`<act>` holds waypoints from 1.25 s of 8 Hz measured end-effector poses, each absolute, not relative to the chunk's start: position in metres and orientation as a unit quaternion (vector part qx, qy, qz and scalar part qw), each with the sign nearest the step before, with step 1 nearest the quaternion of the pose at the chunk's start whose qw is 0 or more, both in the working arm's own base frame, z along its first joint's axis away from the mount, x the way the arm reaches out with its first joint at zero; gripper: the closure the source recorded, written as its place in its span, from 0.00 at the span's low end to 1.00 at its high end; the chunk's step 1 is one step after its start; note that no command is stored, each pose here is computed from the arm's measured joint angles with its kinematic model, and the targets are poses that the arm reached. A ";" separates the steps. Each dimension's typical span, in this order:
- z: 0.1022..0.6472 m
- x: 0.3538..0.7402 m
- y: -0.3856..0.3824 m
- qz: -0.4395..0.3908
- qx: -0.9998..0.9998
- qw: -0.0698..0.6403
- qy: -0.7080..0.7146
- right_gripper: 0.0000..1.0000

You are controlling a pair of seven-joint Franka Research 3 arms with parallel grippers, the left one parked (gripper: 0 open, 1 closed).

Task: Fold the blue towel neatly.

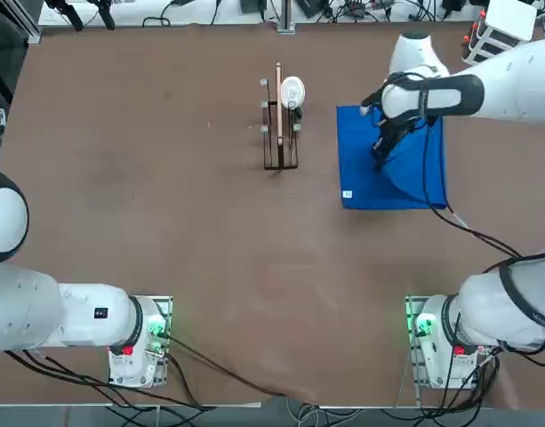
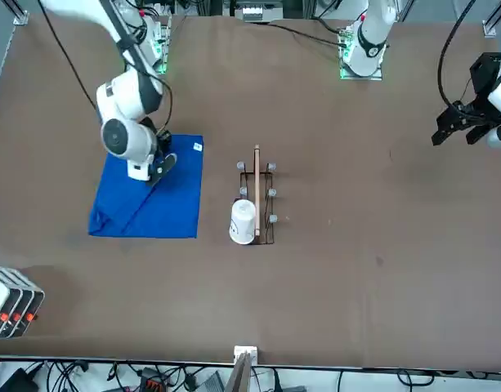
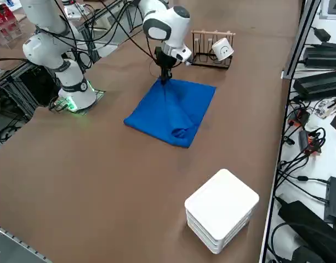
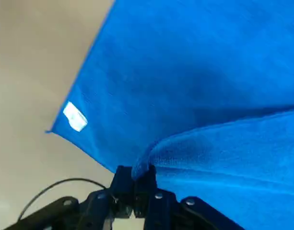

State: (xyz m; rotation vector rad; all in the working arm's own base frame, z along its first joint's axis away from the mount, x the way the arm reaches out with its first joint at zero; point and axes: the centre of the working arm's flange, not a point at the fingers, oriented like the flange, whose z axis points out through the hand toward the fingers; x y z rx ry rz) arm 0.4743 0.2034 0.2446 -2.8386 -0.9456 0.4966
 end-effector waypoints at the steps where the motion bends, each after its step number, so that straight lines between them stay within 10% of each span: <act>1: 0.242 0.469 0.220 0.159 -0.935 0.052 -0.313 0.97; 10: 0.223 0.443 0.288 0.134 -0.945 0.051 -0.293 0.97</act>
